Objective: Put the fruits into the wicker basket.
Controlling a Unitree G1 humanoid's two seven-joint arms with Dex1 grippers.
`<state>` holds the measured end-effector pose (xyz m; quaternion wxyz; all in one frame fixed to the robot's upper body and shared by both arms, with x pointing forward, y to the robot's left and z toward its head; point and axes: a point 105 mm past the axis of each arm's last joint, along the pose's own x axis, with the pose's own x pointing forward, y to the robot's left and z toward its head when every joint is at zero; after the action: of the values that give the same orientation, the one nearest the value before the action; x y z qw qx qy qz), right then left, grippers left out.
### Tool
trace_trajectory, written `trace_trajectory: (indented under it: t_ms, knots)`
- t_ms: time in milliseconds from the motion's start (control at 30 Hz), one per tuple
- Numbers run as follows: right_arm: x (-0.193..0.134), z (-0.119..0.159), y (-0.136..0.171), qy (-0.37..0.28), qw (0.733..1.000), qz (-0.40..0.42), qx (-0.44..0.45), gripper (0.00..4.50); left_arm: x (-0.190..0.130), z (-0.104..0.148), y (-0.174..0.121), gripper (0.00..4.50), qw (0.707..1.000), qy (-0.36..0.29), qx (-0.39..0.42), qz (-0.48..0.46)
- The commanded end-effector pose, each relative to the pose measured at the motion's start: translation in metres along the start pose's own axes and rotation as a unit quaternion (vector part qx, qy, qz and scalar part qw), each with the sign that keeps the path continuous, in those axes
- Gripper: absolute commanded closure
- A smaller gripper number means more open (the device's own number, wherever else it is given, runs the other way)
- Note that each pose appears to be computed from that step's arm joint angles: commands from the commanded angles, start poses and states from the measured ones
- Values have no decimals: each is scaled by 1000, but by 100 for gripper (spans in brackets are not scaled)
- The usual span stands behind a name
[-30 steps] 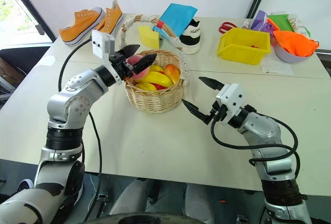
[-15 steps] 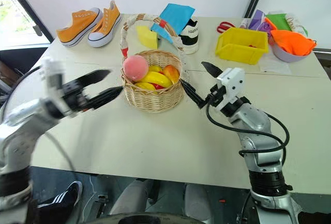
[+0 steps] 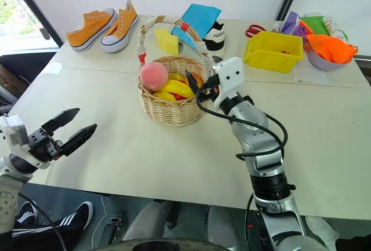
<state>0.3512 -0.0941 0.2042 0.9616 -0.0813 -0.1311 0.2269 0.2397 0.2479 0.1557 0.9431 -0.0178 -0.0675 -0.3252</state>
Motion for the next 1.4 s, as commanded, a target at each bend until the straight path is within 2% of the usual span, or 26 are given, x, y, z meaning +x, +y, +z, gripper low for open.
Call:
trace_trajectory:
  t_ms: [33,67,100,333,533,667,800,1033,1233,1400]
  knots:
    - [3,2,-4,-6,1000,-17,-14,0,9,8,-11,5,999,-17,23,-21]
    - [3,0,-7,-2,1000,-24,-8,54,11,8,-12,0,999,-18,24,-24]
    - [4,-1,-7,0,1000,-25,-8,78,12,9,-13,0,999,-20,25,-27]
    - [1,10,-13,-29,999,-27,17,432,19,5,-14,0,999,-21,21,-34]
    - [-2,16,-25,-39,998,-43,14,432,30,5,-20,0,998,-31,9,-50]
    - [-11,18,-47,-41,997,-64,23,432,39,6,-25,0,997,-38,-7,-66]
    - [-45,23,-108,-44,991,-124,23,432,61,11,-41,0,993,-46,-23,-109]
    - [-111,28,-182,-15,984,-168,-52,432,101,17,-63,0,983,-33,-31,-181]
    - [-164,16,-223,18,963,-256,-81,432,122,22,-71,0,974,-19,-33,-225]
    - [-179,11,-228,16,953,-290,-89,432,126,15,-74,0,969,-5,-36,-244]
